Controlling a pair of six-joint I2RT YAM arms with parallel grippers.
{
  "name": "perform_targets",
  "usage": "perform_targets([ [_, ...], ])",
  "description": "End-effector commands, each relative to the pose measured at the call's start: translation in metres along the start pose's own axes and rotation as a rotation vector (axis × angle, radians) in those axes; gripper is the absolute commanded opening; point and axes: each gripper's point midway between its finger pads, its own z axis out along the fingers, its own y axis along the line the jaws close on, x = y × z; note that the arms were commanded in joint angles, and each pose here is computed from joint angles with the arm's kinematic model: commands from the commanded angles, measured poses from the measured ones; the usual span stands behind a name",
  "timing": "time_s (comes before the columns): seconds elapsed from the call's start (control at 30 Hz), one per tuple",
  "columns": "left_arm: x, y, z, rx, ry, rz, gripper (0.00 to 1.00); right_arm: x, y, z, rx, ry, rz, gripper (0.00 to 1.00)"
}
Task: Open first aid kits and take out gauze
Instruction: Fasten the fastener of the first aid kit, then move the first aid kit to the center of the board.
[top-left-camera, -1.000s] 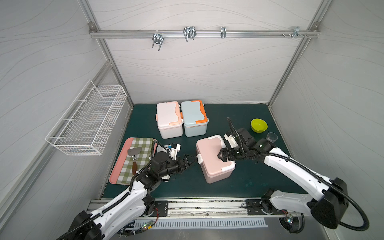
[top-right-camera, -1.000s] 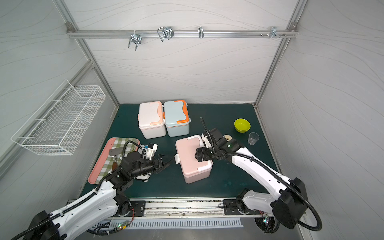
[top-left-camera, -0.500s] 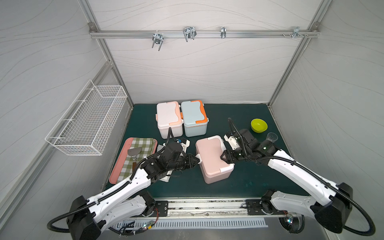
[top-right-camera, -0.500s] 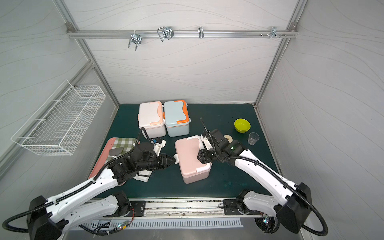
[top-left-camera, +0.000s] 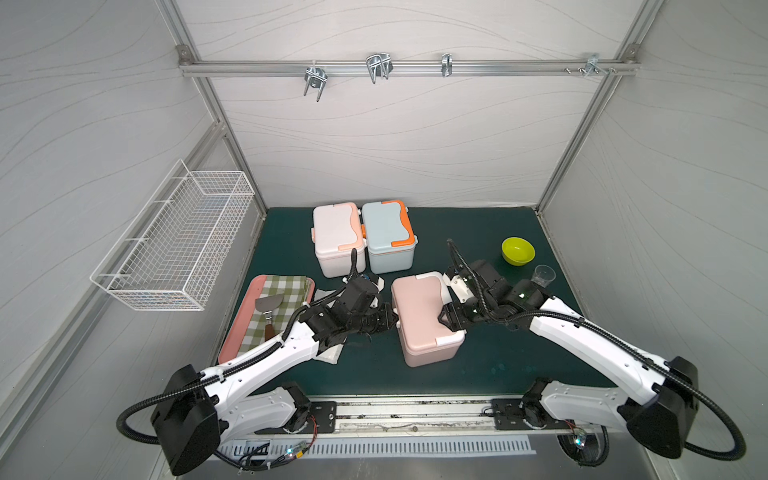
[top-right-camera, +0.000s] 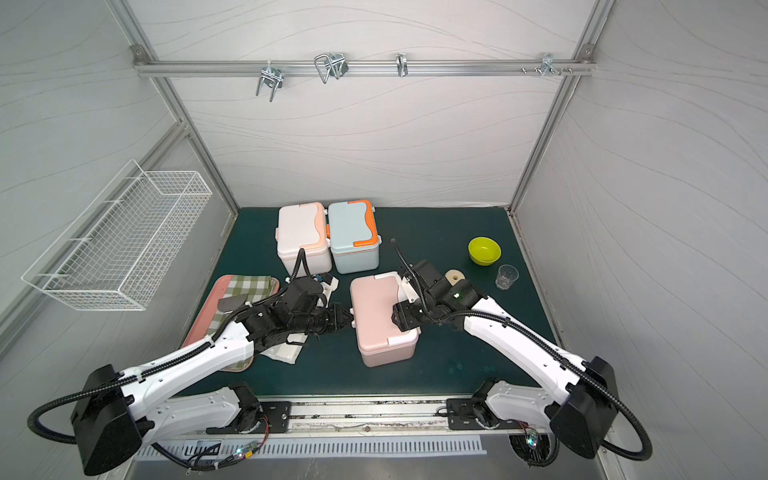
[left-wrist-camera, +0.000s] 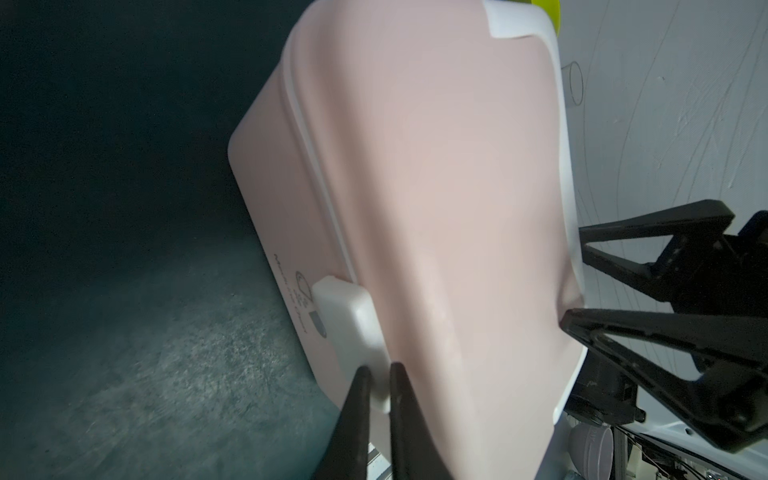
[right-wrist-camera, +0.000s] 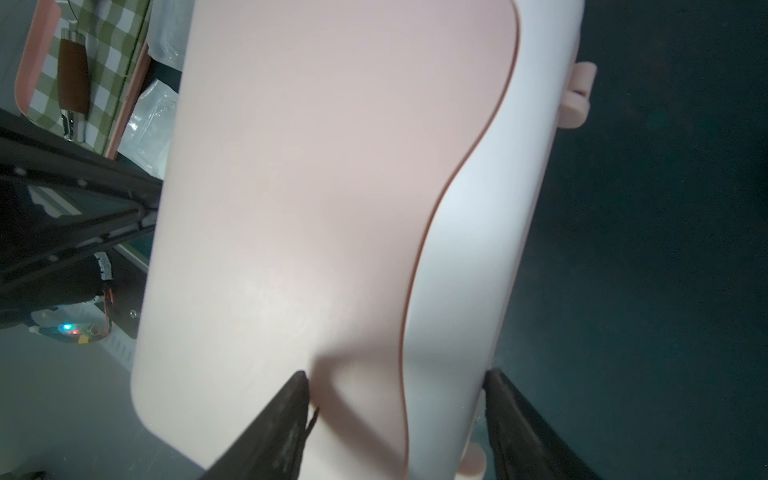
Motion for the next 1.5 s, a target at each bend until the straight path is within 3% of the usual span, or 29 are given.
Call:
perform_targets([
  [0.0, -0.009, -0.008, -0.009, 0.016, -0.050, 0.023, 0.20, -0.004, -0.001, -0.015, 0.022, -0.024, -0.010, 0.73],
  [0.07, -0.012, -0.009, -0.016, 0.020, -0.072, 0.021, 0.30, -0.006, -0.003, -0.020, 0.023, -0.042, -0.003, 0.76],
  [0.2, -0.011, -0.012, -0.022, 0.043, -0.086, 0.015, 0.62, -0.005, -0.003, -0.026, 0.019, -0.057, 0.000, 0.82],
  [0.33, -0.009, -0.015, -0.015, 0.063, -0.063, 0.013, 0.79, -0.002, -0.011, -0.028, 0.046, -0.060, 0.015, 0.86],
  [0.53, -0.007, -0.033, 0.009, 0.135, 0.018, 0.016, 0.82, 0.000, -0.037, -0.041, 0.102, -0.116, 0.121, 0.88],
  [0.67, -0.010, -0.043, 0.031, 0.148, 0.058, 0.024, 0.81, 0.001, -0.054, -0.057, 0.139, -0.176, 0.180, 0.99],
  [0.97, -0.004, -0.101, 0.087, 0.217, 0.150, 0.099, 0.80, 0.007, -0.085, -0.088, 0.254, -0.246, 0.293, 0.99],
  [1.2, 0.002, -0.140, 0.130, 0.266, 0.154, 0.065, 0.83, 0.014, -0.097, -0.102, 0.283, -0.267, 0.368, 0.99],
  [1.33, -0.005, -0.142, 0.129, 0.282, 0.130, 0.052, 0.88, 0.014, -0.092, -0.108, 0.243, -0.278, 0.363, 0.99],
  [1.47, -0.014, -0.122, 0.104, 0.272, 0.081, 0.045, 0.94, 0.015, -0.078, -0.113, 0.171, -0.301, 0.338, 0.99],
])
